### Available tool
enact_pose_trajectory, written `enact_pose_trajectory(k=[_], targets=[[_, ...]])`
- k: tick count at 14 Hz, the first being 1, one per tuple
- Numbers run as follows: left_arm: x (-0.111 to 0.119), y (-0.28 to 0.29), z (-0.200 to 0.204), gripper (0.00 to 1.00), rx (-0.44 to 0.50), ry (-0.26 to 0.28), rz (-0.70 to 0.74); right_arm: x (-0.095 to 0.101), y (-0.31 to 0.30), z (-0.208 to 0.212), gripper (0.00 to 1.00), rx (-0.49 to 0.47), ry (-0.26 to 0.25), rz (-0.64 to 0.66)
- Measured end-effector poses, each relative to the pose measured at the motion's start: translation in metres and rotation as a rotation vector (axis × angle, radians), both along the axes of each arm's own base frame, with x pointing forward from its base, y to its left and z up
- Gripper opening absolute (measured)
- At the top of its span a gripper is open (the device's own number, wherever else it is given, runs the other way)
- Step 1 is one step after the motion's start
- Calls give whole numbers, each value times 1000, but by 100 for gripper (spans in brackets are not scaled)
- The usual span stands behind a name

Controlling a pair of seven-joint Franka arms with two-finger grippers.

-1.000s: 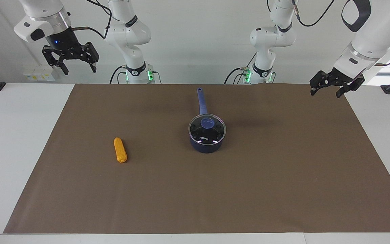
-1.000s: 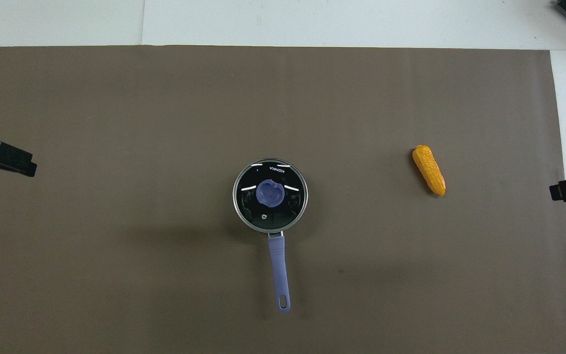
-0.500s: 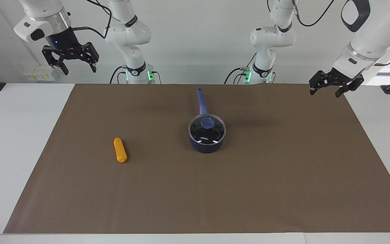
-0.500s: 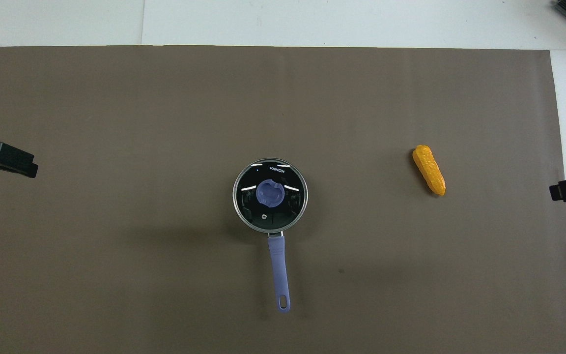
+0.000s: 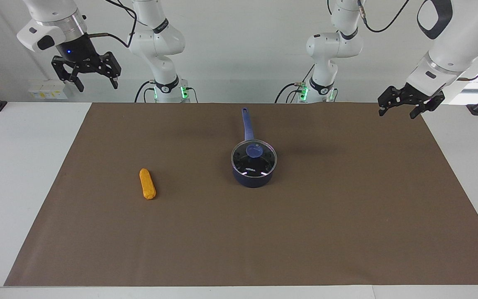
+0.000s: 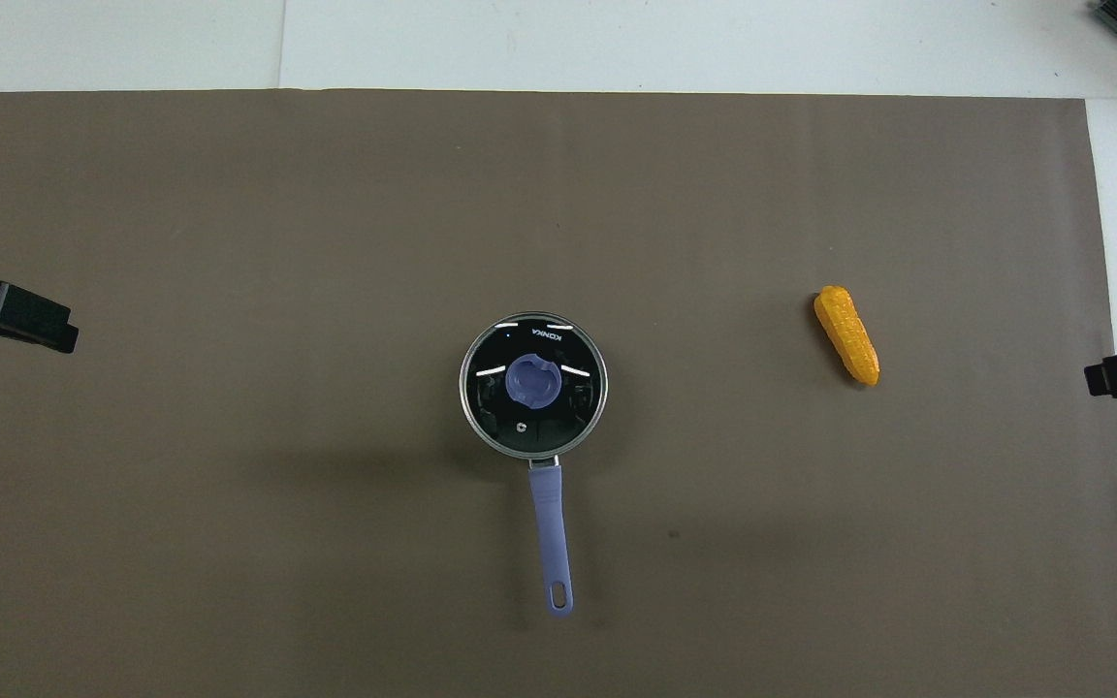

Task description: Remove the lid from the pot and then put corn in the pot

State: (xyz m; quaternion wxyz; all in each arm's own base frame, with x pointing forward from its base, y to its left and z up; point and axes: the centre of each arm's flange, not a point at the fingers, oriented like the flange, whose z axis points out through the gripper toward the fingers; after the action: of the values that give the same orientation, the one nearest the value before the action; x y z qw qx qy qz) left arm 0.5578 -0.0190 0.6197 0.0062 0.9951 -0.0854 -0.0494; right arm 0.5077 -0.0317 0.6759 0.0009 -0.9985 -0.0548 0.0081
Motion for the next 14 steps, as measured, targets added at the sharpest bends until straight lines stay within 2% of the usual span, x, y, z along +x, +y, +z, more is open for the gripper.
enact_pose_trajectory(k=[14], targets=[[-2,-19,-1,100,-1,6,-35,0,0,0,100,0,1,0]])
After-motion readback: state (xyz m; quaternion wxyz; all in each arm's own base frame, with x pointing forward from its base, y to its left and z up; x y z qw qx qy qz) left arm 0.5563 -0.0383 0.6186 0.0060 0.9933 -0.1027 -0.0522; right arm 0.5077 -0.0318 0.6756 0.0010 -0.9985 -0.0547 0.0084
